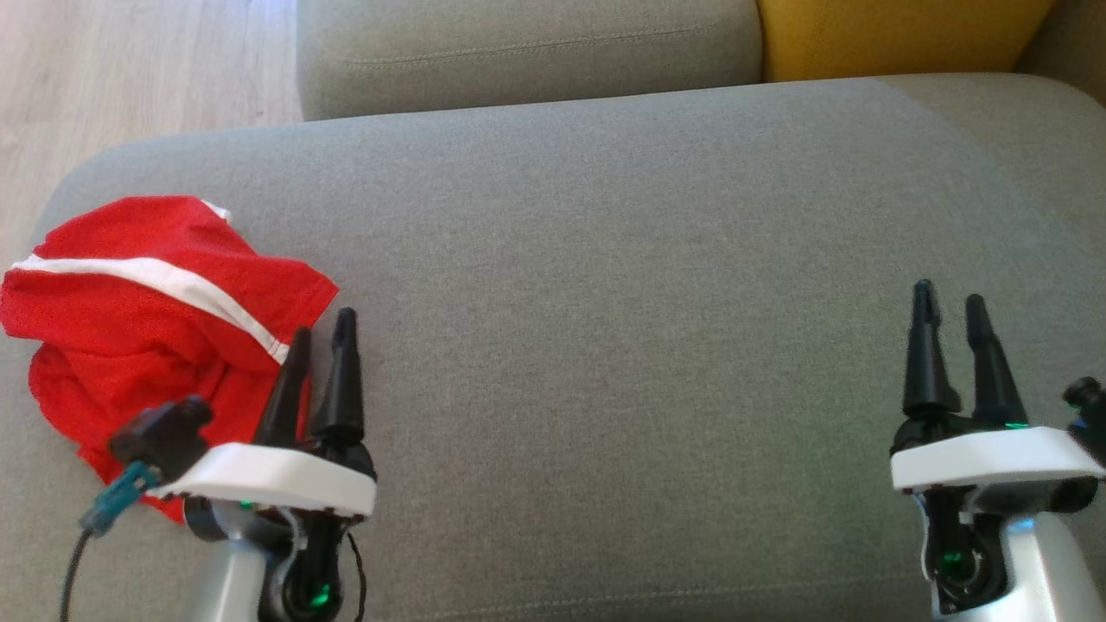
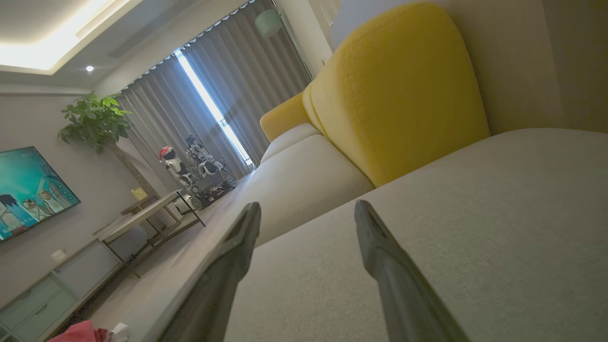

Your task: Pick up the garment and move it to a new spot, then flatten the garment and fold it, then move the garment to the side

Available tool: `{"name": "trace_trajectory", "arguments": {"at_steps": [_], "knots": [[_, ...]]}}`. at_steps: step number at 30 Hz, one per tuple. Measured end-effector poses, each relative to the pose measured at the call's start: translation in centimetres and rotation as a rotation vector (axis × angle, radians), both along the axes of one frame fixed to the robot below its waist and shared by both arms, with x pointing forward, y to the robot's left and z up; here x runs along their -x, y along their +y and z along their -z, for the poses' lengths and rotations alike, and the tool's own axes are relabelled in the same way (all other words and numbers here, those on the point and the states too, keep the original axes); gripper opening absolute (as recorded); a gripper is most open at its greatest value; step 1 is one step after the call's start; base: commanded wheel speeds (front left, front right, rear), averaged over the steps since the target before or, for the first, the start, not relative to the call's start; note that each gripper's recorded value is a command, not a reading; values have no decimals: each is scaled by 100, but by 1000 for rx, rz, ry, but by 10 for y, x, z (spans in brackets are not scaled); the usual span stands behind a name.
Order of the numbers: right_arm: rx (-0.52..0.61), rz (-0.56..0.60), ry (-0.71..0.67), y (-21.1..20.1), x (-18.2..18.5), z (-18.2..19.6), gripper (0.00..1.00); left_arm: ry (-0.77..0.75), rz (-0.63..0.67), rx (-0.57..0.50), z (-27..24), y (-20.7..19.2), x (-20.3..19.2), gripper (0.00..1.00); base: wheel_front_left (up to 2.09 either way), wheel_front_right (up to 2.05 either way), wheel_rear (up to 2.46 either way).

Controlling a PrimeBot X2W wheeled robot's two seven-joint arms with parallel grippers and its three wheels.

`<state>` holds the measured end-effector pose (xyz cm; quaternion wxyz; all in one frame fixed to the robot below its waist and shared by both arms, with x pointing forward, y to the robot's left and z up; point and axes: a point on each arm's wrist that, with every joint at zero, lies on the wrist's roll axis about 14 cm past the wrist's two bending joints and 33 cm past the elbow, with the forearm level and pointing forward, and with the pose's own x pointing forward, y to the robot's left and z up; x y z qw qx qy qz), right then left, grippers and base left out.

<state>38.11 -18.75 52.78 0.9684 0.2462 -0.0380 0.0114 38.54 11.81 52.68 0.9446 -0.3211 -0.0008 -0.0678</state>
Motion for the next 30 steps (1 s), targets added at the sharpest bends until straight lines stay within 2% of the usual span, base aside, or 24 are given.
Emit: {"name": "trace_trajectory", "arguments": {"at_steps": [1, 12, 30], "knots": [[0, 0, 0, 0, 0, 0, 100, 0, 0, 0, 0, 0, 0, 100, 0, 0, 0], [211, -21, -36, 10, -2, -7, 100, -38, 25, -283, 1, -18, -1, 100, 0, 0, 0], [471, -71, -96, 31, -2, -13, 100, -160, 38, -585, -7, -38, 1, 100, 0, 0, 0]]}}
